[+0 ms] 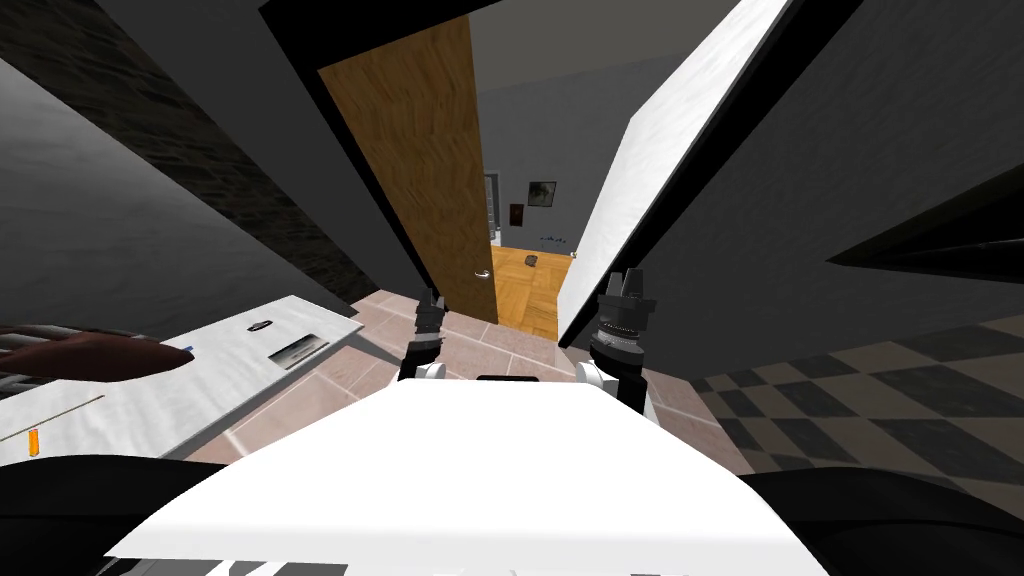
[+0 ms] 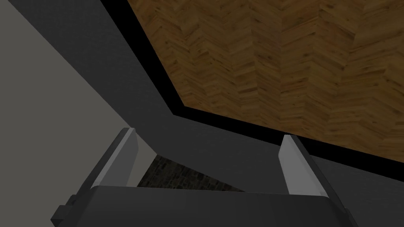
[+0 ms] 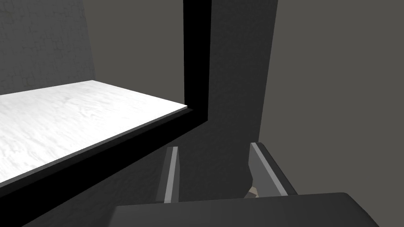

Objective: Push the door open

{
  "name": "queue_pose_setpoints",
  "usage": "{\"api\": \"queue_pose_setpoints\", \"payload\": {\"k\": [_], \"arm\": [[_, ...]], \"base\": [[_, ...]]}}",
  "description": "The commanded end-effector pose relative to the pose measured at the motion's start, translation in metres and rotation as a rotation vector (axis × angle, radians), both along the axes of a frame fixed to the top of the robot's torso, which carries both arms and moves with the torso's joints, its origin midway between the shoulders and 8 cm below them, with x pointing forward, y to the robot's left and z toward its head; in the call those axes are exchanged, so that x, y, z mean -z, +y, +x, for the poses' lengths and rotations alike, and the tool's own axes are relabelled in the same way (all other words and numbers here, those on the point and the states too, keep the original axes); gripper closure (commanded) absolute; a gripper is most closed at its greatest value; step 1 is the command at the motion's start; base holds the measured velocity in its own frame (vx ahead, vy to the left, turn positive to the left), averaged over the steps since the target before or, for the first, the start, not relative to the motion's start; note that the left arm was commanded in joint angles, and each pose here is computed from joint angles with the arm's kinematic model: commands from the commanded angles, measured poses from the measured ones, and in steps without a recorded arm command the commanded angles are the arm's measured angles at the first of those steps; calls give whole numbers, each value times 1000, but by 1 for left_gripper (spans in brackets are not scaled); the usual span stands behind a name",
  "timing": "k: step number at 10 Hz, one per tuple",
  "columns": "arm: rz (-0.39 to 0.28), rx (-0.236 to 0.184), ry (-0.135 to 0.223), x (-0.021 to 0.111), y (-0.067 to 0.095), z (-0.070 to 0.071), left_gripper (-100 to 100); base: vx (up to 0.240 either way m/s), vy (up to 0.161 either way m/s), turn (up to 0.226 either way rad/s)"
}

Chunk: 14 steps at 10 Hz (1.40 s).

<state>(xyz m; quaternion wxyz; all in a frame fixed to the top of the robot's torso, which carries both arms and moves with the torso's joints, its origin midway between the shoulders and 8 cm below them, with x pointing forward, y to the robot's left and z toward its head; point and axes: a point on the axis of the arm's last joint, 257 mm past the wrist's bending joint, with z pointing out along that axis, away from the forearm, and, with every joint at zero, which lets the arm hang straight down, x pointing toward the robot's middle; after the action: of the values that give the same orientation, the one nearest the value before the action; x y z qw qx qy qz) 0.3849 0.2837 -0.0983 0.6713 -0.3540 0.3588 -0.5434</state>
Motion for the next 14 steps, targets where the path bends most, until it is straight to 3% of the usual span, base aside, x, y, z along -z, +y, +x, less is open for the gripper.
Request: {"api": "queue_pose_setpoints", "payload": {"k": [1, 13, 14], "arm": [[-6, 10, 21, 14, -3, 5, -100], [-49, 87, 197, 120, -32, 23, -100], [-49, 87, 197, 120, -32, 23, -100]], "base": [[100, 41, -55], [93, 68, -53], [63, 42, -13]]}}
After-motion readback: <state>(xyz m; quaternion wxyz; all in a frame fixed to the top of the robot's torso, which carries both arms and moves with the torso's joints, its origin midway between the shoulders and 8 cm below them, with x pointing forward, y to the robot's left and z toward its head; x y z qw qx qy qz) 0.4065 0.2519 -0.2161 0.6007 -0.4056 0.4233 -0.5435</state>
